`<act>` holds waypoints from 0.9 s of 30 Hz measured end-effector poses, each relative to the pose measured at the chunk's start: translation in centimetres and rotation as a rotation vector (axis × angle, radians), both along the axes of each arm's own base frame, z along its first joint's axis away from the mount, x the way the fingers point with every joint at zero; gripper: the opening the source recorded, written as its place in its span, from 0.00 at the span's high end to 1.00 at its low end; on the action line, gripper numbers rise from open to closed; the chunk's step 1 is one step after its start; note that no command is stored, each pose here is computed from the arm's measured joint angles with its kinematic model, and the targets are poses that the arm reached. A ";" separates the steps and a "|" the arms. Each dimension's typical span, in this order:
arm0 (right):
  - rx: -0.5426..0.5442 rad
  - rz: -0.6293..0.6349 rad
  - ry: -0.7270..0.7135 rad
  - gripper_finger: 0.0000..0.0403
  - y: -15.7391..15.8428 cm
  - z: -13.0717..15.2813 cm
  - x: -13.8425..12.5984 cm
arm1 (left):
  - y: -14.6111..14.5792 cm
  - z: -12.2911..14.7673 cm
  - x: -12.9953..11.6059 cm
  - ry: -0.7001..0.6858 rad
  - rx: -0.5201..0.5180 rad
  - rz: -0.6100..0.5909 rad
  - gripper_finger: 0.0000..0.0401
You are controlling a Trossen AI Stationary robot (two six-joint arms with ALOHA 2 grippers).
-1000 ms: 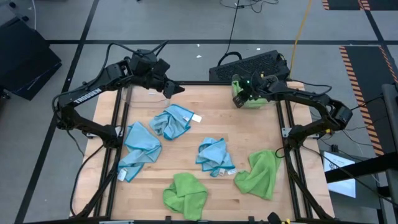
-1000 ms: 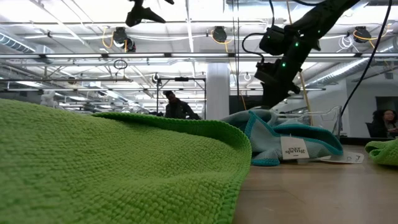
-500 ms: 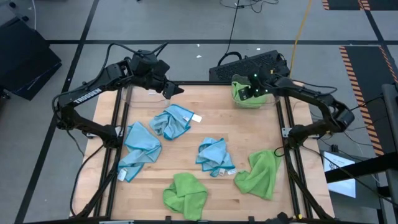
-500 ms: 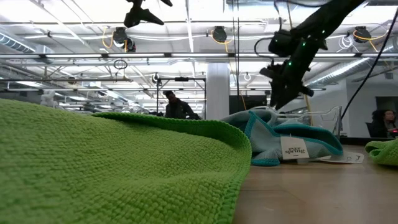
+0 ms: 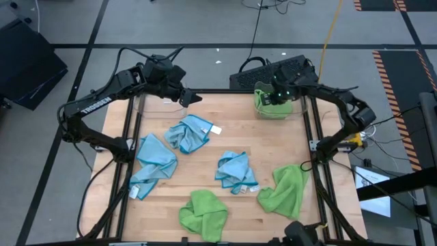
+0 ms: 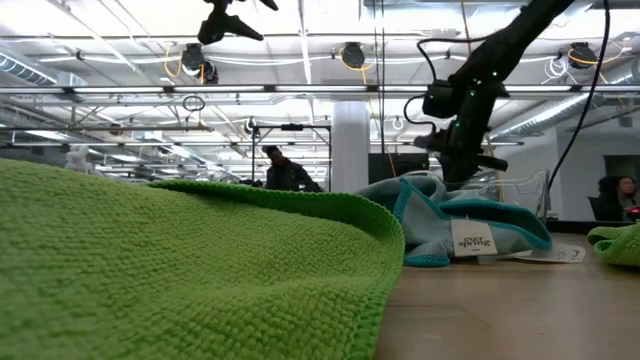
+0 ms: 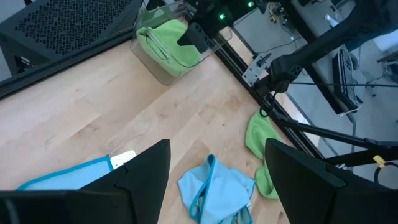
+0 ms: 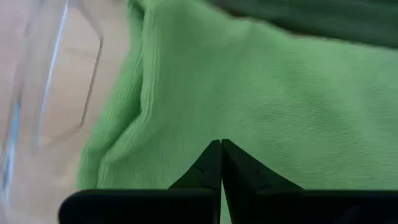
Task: Sort microfiber towel by color & place in baskets
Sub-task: Put the top green towel into the right transparent bin
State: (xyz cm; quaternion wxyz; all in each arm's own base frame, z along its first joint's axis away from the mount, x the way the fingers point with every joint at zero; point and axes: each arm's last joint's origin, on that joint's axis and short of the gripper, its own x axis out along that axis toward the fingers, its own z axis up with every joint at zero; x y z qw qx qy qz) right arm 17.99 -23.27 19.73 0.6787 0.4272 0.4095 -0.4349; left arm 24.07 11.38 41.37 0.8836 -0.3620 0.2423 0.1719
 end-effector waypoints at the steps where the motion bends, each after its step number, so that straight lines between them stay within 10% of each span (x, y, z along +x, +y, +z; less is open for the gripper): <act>1: 0.012 -0.017 0.015 0.99 -0.2 0.2 0.1 | 0.0 0.0 0.0 0.000 0.000 0.000 0.34; 27: 0.135 0.027 0.261 1.00 -1.3 -3.3 -0.2 | 0.1 0.0 0.0 0.013 0.026 0.043 0.34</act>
